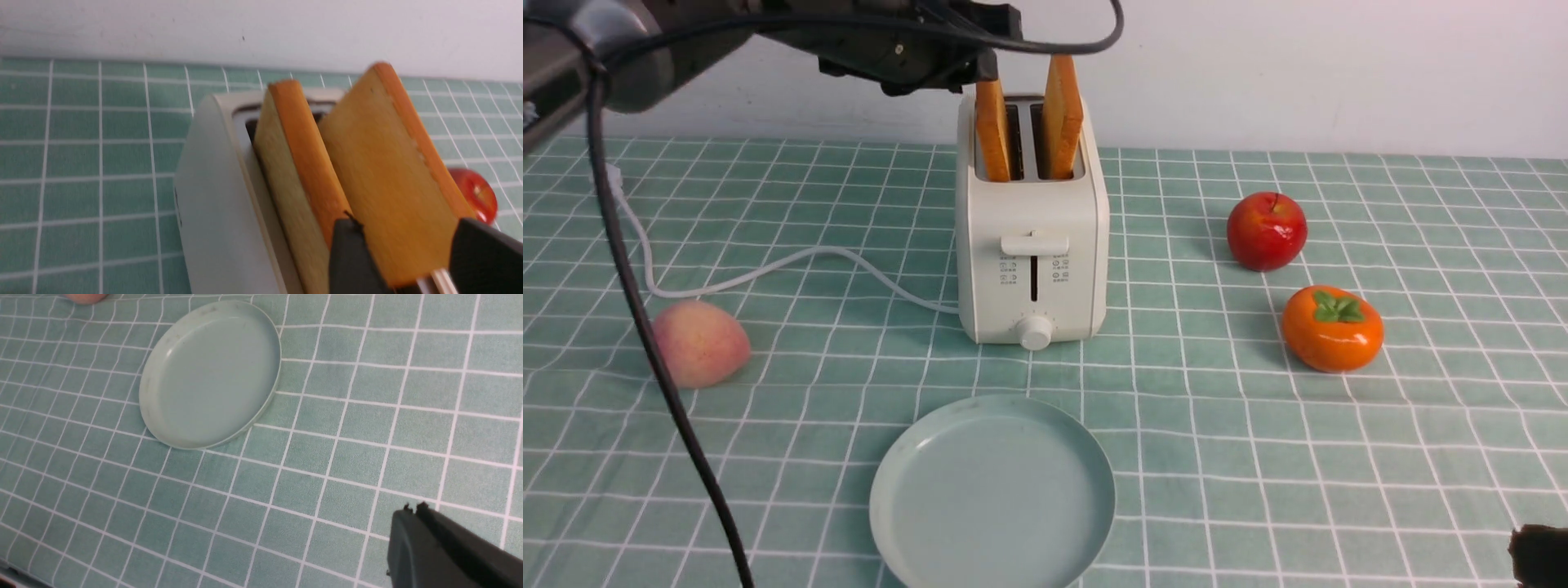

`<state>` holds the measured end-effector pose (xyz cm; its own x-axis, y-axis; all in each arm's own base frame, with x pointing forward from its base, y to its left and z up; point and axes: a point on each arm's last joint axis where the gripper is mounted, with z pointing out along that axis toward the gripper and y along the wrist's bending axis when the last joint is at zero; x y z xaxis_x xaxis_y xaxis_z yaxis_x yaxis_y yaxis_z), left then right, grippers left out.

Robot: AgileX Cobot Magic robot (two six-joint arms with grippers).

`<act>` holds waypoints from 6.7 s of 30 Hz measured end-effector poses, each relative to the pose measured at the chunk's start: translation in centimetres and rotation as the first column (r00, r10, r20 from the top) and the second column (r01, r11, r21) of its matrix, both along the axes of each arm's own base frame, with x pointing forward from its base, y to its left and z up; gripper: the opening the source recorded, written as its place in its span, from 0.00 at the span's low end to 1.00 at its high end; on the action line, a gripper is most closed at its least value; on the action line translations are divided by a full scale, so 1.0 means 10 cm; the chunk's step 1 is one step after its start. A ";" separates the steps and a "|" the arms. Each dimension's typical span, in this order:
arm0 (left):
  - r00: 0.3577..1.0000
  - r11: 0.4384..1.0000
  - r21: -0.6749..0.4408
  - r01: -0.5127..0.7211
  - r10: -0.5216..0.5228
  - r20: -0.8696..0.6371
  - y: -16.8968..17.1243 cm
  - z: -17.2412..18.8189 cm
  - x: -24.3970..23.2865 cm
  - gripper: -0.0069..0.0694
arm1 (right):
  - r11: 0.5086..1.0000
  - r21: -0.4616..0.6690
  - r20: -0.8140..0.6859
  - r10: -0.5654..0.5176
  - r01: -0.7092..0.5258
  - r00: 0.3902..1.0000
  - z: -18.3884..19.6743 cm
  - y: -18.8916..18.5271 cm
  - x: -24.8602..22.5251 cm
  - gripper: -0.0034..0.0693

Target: Take toasted bread from bread machine on blue coffee table place on plate.

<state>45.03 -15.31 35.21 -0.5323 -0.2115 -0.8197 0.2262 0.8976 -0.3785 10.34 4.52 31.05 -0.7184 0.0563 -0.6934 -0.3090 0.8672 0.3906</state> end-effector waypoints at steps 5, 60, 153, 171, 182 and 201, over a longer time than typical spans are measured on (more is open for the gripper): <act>0.999 0.999 -0.013 -0.037 0.037 0.032 -0.05 -0.34 0.24 0.75 | 1.000 0.002 0.006 -0.004 0.004 1.000 0.00 0.00 0.01 0.04; 0.812 0.968 -0.227 0.109 -0.219 -0.542 0.10 -1.35 -1.36 0.52 | 0.991 0.128 0.060 -0.050 0.042 0.997 0.09 0.04 0.06 0.07; 0.961 0.985 0.118 -0.127 0.151 -0.231 1.26 -0.32 -3.50 0.07 | 0.791 0.465 -0.352 0.576 -0.397 0.738 -0.57 1.72 2.84 0.22; 0.959 0.984 0.123 -0.125 0.152 -0.238 1.26 -0.33 -3.50 0.07 | 0.892 0.143 -0.509 0.438 -0.430 0.740 -0.74 1.60 2.86 0.66; 0.960 0.982 0.139 -0.129 0.159 -0.232 1.28 -0.33 -3.50 0.07 | 0.938 -0.178 -0.249 0.251 -0.299 0.936 0.72 1.13 2.38 0.62; 0.979 0.981 0.113 -0.155 0.168 -0.117 1.28 -0.25 -3.43 0.07 | 0.968 -0.158 0.461 -0.103 0.196 0.882 1.61 -0.17 -0.09 0.03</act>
